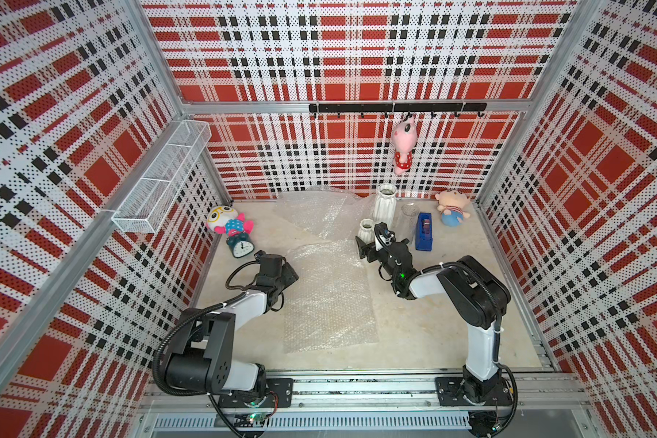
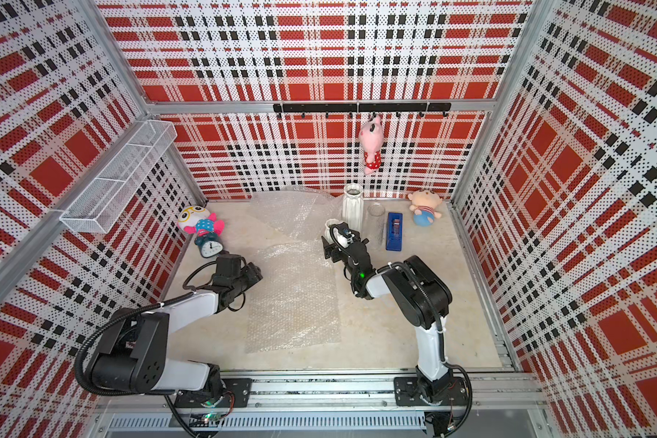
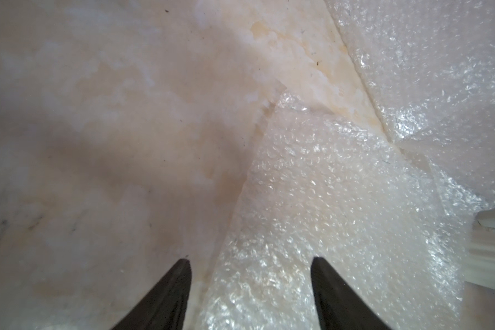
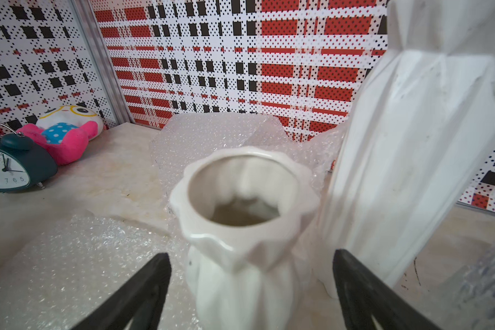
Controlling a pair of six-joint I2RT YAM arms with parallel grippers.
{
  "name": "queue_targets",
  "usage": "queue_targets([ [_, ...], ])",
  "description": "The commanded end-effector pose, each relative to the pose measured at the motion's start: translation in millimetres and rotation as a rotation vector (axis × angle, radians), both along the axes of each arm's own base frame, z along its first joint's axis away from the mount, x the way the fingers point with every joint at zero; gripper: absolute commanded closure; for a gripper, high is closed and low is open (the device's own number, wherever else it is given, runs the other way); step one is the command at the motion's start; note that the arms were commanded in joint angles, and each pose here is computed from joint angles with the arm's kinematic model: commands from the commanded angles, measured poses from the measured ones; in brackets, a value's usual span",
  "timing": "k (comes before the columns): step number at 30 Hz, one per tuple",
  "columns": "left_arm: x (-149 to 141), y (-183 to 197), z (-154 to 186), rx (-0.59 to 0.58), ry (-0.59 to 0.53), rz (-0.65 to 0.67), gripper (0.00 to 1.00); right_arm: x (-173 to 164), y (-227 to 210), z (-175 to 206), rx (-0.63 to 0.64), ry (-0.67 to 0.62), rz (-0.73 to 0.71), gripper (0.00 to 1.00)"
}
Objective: Wrap vases in bubble wrap
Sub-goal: Pick up the vase from the center of the board.
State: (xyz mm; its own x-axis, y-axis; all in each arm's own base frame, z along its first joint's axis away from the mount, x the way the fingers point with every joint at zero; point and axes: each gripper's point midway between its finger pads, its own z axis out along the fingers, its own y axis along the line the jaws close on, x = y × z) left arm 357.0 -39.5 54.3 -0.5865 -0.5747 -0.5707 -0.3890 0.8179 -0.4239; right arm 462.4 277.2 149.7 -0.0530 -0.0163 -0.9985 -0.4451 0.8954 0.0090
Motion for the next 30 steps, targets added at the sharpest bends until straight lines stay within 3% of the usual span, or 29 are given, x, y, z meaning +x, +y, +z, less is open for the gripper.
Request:
queue_targets([
  [1, -2, -1, 4, -0.006, -0.012, -0.006, 0.29, 7, -1, 10, 0.029, -0.047, -0.015, 0.12],
  [14, -2, 1, 6, 0.003, -0.012, -0.003, 0.29, 6, 7, 9, 0.003, -0.045, 0.024, 0.45],
  [20, -4, -3, 11, -0.006, -0.022, -0.011, 0.28, 0, -5, 25, -0.016, -0.087, -0.013, 0.50],
  [30, -22, -23, 29, -0.051, -0.080, -0.021, 0.28, -30, -42, 82, -0.102, -0.149, -0.117, 0.54],
])
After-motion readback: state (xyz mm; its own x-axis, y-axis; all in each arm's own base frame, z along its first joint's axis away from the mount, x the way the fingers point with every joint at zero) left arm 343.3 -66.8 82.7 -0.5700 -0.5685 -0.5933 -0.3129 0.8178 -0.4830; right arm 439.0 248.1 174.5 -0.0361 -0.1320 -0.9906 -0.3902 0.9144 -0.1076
